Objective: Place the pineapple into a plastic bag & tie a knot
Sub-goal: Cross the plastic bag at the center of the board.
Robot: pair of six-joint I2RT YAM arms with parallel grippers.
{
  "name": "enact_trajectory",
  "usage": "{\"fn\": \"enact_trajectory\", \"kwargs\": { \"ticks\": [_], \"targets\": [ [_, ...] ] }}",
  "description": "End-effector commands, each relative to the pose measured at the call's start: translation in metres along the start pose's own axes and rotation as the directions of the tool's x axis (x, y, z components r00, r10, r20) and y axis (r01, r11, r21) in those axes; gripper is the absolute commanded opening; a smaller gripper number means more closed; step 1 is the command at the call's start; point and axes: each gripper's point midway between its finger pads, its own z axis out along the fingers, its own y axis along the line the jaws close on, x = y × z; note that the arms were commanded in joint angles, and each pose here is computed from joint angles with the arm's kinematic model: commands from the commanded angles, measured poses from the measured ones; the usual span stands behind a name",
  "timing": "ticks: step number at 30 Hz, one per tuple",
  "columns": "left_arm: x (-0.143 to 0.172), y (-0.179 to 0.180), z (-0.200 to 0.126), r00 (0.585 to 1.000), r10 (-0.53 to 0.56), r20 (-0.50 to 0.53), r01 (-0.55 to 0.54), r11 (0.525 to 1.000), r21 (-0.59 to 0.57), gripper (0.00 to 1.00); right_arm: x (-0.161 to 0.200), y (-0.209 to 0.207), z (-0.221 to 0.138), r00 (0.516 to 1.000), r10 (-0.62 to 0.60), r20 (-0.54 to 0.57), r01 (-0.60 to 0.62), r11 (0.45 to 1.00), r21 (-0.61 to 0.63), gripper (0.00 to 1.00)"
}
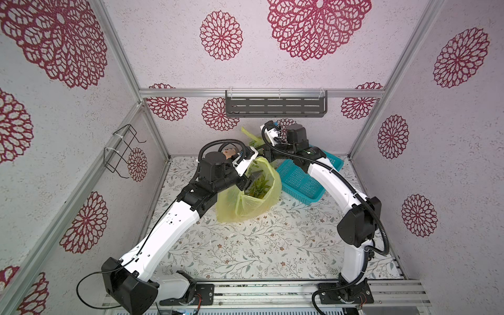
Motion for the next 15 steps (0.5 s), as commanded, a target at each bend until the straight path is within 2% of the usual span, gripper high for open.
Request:
{"fn": "enact_trajectory", "kwargs": {
  "ticks": [1,6,10,12,13,15],
  "targets": [
    [-0.020,0.005,0.001,0.998,0.048,0.050,-0.047,0.999,-0.017,0.60,-0.032,0.031,-0.027,0.994,-0.064,0.089,0.066,0.998,-0.018,0.00],
    [-0.022,0.006,0.009,0.998,0.050,0.047,-0.050,0.999,-0.007,0.52,-0.031,0.032,-0.028,0.994,-0.063,0.089,0.065,0.998,-0.022,0.00],
    [-0.024,0.004,0.012,0.997,0.050,0.051,-0.051,0.999,0.015,0.32,-0.032,0.033,-0.030,0.993,-0.067,0.093,0.069,0.997,-0.018,0.00],
    [-0.022,0.004,0.012,0.998,0.046,0.043,-0.047,0.999,0.018,0.15,-0.033,0.033,-0.031,0.993,-0.070,0.096,0.072,0.997,-0.016,0.00],
    [-0.021,0.004,0.011,0.998,0.039,0.040,-0.040,0.999,0.013,0.03,-0.033,0.033,-0.032,0.993,-0.069,0.098,0.070,0.997,-0.012,0.00],
    [-0.017,0.007,0.010,0.999,0.014,0.037,-0.014,1.000,-0.008,0.00,-0.036,0.031,-0.035,0.992,-0.067,0.109,0.067,0.998,0.005,0.00]
  ]
}}
